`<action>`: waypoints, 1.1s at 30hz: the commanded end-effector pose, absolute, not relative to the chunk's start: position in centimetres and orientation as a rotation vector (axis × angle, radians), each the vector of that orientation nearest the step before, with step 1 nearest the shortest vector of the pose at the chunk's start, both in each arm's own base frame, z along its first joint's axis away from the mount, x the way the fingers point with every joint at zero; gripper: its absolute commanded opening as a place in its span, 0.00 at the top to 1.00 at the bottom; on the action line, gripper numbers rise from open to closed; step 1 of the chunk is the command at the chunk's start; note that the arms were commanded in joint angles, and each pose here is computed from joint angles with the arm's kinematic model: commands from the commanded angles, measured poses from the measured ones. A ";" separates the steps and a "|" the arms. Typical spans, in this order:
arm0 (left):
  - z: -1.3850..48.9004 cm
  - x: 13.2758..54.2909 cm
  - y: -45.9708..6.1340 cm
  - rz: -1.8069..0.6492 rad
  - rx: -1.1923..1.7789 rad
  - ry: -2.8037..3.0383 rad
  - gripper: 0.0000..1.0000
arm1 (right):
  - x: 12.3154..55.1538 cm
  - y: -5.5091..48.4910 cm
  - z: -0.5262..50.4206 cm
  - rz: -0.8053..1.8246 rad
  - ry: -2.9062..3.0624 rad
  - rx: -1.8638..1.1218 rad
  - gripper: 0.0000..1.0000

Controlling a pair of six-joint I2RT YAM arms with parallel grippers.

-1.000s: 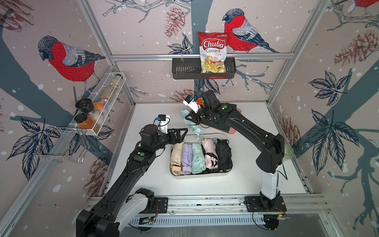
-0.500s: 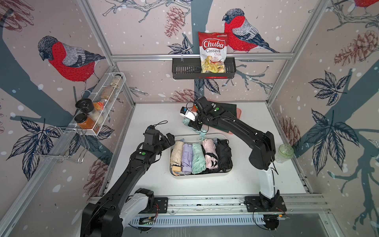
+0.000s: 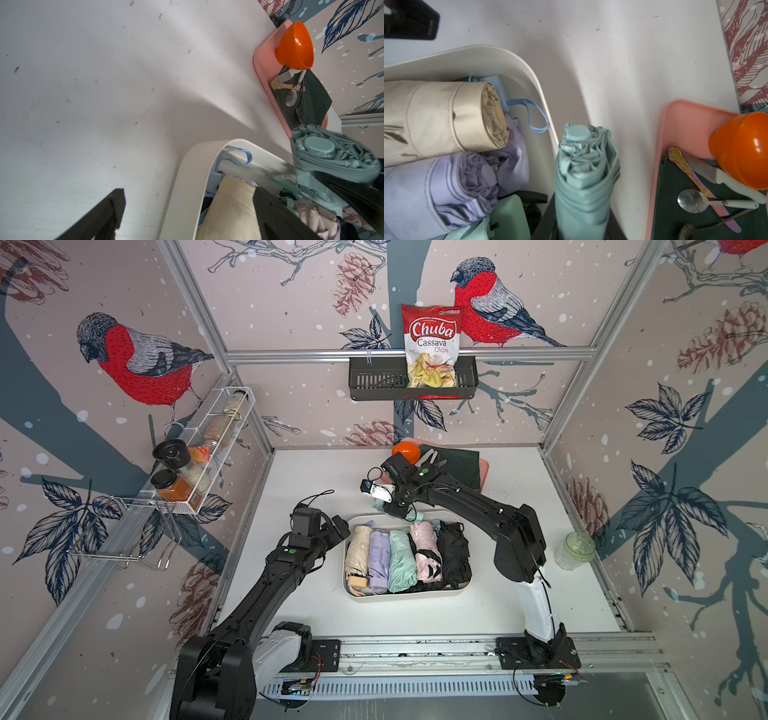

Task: Put the umbrella into the storage box
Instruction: Place the umbrella in the storage box.

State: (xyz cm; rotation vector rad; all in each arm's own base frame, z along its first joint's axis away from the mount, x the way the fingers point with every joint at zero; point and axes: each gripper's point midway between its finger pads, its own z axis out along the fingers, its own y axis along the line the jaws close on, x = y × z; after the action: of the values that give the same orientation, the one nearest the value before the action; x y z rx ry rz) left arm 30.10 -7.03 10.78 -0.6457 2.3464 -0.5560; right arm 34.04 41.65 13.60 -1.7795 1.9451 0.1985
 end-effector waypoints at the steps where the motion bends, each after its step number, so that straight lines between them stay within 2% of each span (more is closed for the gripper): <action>1: 10.8 30.6 -7.2 -0.579 -0.650 2.334 0.01 | 33.2 41.5 12.7 0.178 1.950 -1.824 0.97; 7: 10.4 30.7 -7.1 -0.579 -0.679 2.336 0.01 | 32.7 41.2 11.3 0.134 1.953 -1.881 0.98; 16: 11.0 30.8 -6.6 -0.572 -0.700 2.312 0.02 | 29.8 41.6 9.0 0.194 1.964 -2.035 0.98; 33: 11.6 30.9 -6.3 -0.585 -0.713 2.295 0.02 | 26.1 40.9 8.2 0.269 2.012 -2.156 0.96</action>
State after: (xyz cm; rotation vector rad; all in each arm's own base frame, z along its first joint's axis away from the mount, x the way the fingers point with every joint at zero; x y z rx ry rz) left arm 30.45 -6.32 10.90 -0.7157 2.3200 -0.5694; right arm 31.49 43.05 11.13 -1.9742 1.8664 0.0996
